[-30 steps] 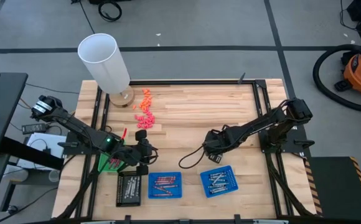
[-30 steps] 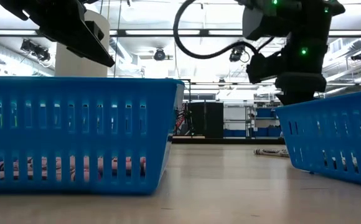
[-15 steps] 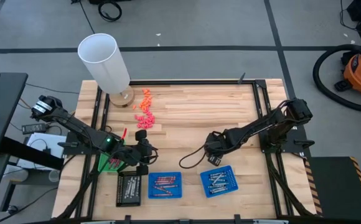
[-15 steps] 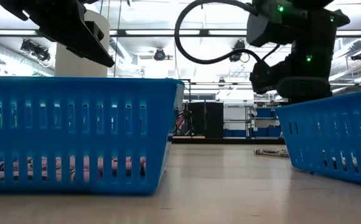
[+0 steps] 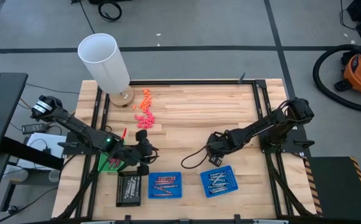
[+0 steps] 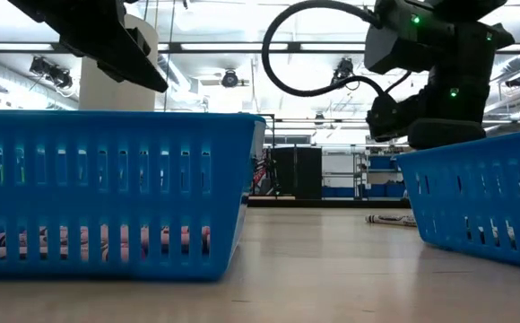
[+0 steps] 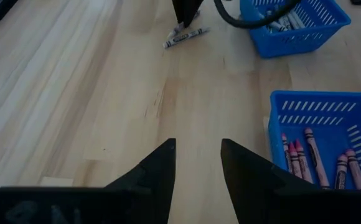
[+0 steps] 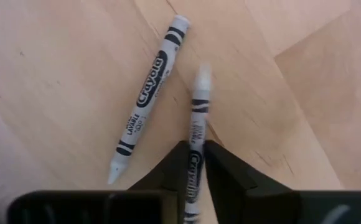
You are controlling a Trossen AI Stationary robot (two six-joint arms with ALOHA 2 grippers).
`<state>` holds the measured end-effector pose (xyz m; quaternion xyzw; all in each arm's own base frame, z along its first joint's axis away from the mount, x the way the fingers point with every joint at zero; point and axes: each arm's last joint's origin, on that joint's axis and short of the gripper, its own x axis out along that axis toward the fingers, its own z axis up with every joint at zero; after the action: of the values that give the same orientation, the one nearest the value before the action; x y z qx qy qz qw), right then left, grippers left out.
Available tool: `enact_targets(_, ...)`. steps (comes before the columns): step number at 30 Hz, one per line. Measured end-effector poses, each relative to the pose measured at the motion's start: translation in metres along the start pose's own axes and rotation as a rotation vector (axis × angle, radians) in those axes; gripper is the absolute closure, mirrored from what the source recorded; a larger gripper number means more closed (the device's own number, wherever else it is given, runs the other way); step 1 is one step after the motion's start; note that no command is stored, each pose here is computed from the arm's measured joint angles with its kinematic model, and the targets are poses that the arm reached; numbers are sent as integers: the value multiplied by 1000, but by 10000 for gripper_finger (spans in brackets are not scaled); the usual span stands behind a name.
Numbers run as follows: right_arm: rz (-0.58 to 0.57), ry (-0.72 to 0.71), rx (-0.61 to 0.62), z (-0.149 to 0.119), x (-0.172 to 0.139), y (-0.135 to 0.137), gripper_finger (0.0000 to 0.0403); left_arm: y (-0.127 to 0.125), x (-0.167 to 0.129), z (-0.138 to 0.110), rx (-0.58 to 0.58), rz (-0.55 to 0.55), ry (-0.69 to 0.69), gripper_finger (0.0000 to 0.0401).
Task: Sort crayons
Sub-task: Put the white crayon into the black basket
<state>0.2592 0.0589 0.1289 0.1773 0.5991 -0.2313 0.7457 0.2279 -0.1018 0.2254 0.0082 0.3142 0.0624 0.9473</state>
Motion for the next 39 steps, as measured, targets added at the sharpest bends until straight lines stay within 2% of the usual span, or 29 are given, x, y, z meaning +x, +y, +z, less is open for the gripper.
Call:
enact_targets(6,-11,-17,-42,4,-5,2,382,-5,5,4,31,-19,-50,262)
enact_targets(9,-72,-57,-57,7,-11,0,376,-14,13,8,62,-40,-108,262)
enact_targets(15,-119,-278,-83,15,-39,3,356,-23,37,9,113,-38,-178,262)
enact_targets(19,-38,-477,-142,19,-63,15,356,-20,50,11,97,-18,-206,262)
enact_targets(25,165,-740,-315,20,-96,43,356,-13,57,16,72,-10,-239,262)
enact_targets(30,299,-816,-419,20,-103,58,356,-13,59,23,78,-66,-303,262)
enact_targets(36,300,-839,-478,22,-96,66,356,-11,58,34,70,-79,-408,262)
enact_targets(39,312,-849,-485,23,-94,69,356,-9,58,36,65,-74,-418,262)
